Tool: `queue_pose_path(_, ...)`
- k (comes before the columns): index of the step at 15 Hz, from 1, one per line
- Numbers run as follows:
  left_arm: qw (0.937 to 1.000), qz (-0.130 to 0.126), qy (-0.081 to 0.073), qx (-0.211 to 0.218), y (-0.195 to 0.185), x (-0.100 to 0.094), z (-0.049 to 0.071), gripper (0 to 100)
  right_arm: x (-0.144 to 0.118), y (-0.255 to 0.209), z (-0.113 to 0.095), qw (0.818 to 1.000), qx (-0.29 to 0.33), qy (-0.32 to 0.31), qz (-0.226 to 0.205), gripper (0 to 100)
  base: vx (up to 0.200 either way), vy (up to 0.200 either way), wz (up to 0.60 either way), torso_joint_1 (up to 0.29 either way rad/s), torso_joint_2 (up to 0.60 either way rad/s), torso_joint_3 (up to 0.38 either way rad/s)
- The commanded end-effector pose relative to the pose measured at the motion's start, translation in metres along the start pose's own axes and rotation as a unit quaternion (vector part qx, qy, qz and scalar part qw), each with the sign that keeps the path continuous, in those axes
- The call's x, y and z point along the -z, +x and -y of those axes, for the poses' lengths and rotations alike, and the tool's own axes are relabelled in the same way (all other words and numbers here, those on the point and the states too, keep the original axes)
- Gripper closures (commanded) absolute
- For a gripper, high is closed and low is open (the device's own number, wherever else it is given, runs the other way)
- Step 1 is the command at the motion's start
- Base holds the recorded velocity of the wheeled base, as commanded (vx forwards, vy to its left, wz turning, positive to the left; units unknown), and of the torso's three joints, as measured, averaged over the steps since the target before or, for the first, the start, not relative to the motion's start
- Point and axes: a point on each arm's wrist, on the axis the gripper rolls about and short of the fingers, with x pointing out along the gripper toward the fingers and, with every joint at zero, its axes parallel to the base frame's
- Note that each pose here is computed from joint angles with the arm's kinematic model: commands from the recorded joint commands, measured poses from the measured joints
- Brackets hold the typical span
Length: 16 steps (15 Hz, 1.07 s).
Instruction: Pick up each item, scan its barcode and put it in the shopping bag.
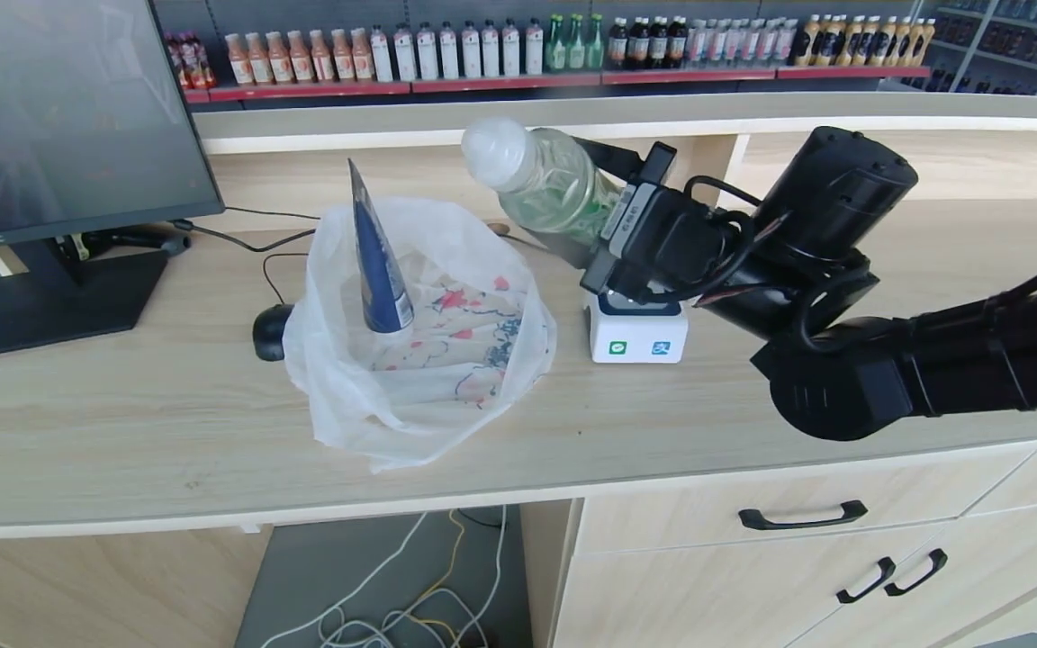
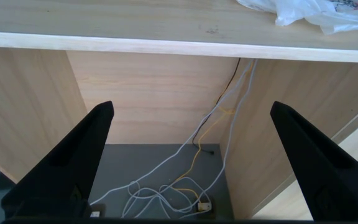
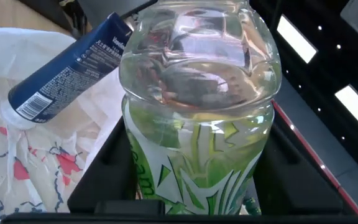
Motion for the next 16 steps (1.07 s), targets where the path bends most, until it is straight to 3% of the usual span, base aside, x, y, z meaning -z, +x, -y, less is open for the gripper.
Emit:
queue_pose_path(1, 1.0, -0.001, 0.0, 0.0, 0.0, 0.0, 0.0, 0, 0.006, -0.006, 0.002, 1.0, -0.004, -0.005, -0.002, 100, 0.0, 0.0, 0.0, 0.0, 0.0, 0.0)
queue_pose_path(7, 1.0, 0.0, 0.0, 0.0, 0.0, 0.0, 0.0, 0, 0.026, -0.033, -0.005, 0.999, -0.029, -0.024, -0.012, 100, 0.0, 0.0, 0.0, 0.0, 0.0, 0.0)
queue_pose_path(9, 1.0, 0.0, 0.0, 0.0, 0.0, 0.0, 0.0, 0, 0.031, -0.038, -0.003, 0.999, -0.045, -0.027, 0.005, 100, 0.0, 0.0, 0.0, 0.0, 0.0, 0.0)
queue_pose_path(16, 1.0, -0.001, 0.0, 0.0, 0.0, 0.0, 0.0, 0, 0.044, -0.052, 0.006, 0.998, -0.045, -0.035, -0.01, 100, 0.0, 0.0, 0.0, 0.0, 0.0, 0.0)
